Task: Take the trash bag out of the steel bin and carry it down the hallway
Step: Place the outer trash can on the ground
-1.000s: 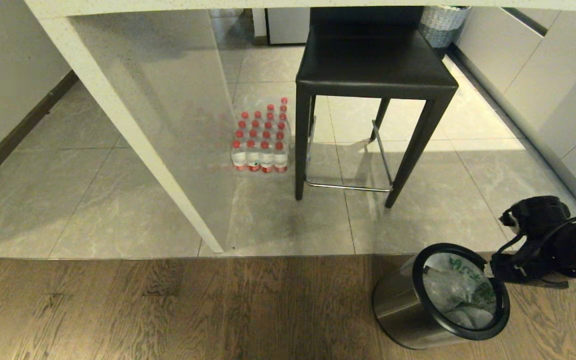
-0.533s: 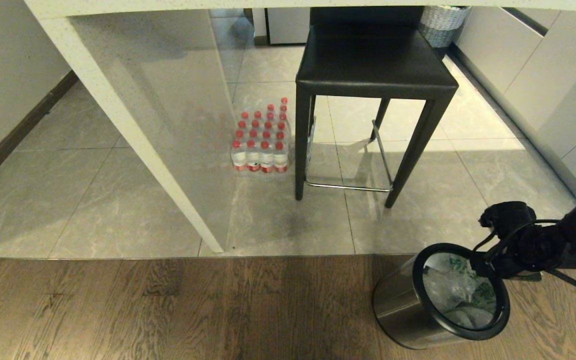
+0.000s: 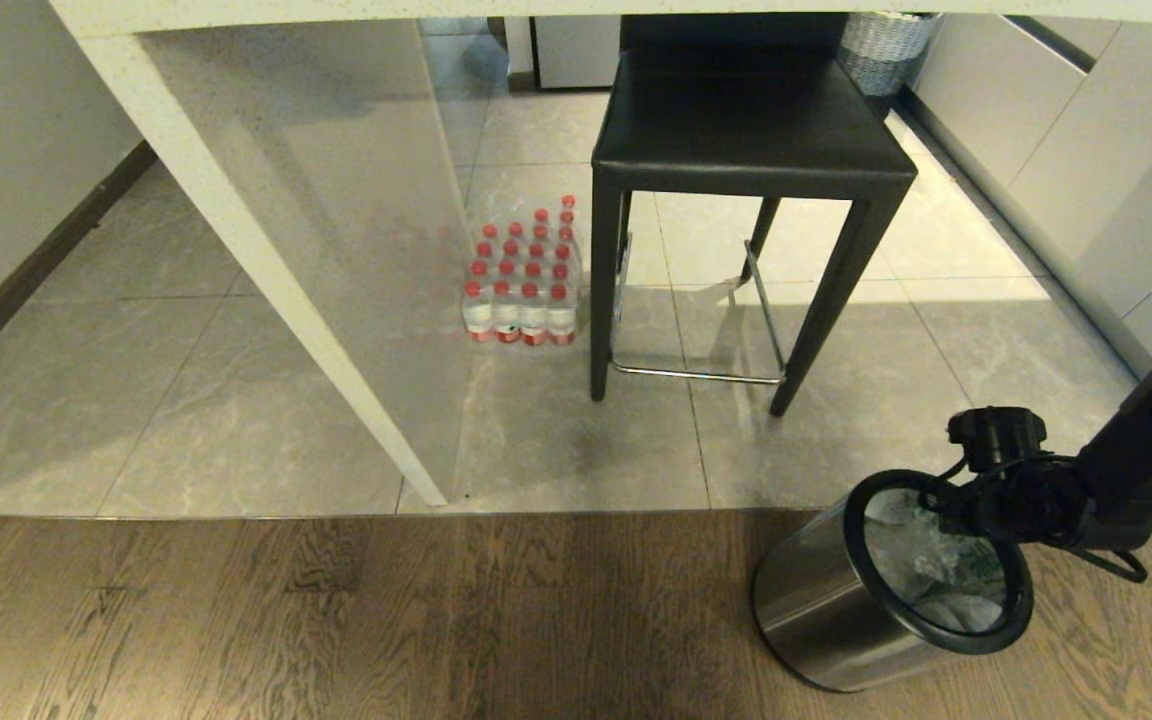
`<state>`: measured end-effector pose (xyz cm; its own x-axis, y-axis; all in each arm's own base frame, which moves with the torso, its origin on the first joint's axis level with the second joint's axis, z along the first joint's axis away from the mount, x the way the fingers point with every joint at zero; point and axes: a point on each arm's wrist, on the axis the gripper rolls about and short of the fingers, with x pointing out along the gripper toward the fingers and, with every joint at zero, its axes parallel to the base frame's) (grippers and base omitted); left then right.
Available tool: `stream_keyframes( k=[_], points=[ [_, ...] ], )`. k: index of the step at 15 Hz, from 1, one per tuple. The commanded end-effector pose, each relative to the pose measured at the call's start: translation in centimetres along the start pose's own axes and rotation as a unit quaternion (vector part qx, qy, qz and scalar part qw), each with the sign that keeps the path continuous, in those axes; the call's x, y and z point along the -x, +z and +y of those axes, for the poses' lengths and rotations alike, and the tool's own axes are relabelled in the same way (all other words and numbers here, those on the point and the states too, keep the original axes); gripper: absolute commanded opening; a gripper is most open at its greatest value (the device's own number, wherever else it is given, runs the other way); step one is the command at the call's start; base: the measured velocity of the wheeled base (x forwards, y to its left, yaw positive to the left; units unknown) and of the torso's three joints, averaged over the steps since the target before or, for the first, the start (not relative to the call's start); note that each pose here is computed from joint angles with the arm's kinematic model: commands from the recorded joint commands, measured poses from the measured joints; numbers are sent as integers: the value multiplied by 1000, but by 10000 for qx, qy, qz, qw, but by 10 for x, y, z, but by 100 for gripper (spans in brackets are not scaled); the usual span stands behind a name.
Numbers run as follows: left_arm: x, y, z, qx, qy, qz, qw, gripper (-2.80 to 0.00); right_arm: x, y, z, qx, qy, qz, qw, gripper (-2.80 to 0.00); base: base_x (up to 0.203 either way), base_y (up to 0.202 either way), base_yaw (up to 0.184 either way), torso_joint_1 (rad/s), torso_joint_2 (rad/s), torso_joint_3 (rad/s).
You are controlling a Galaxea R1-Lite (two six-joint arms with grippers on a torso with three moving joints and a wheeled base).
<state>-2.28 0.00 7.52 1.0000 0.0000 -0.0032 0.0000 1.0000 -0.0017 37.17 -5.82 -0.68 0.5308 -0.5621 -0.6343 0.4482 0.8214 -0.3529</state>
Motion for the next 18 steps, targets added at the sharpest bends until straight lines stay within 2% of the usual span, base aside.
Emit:
stream_keyframes(
  k=[1, 4, 10, 13, 18],
  points=[
    [0, 0, 0, -1, 0, -1, 10000, -280, 1, 0, 3, 122, 52, 61, 9999, -280, 0, 0, 0, 0, 0, 0],
    [0, 0, 0, -1, 0, -1, 10000, -280, 13, 4, -2, 85, 69, -12, 9999, -280, 0, 0, 0, 0, 0, 0],
    [0, 0, 0, -1, 0, -1, 10000, -280, 61, 2, -17, 236, 189, -10, 9995, -280, 0, 0, 0, 0, 0, 0],
    [0, 0, 0, -1, 0, -1, 10000, -280, 96, 11, -31, 137, 258, -303, 9991, -280, 0, 0, 0, 0, 0, 0],
    [0, 0, 0, -1, 0, -1, 10000, -280, 165, 13, -69, -135, 450, -923, 9946, -280, 0, 0, 0, 0, 0, 0]
  ],
)
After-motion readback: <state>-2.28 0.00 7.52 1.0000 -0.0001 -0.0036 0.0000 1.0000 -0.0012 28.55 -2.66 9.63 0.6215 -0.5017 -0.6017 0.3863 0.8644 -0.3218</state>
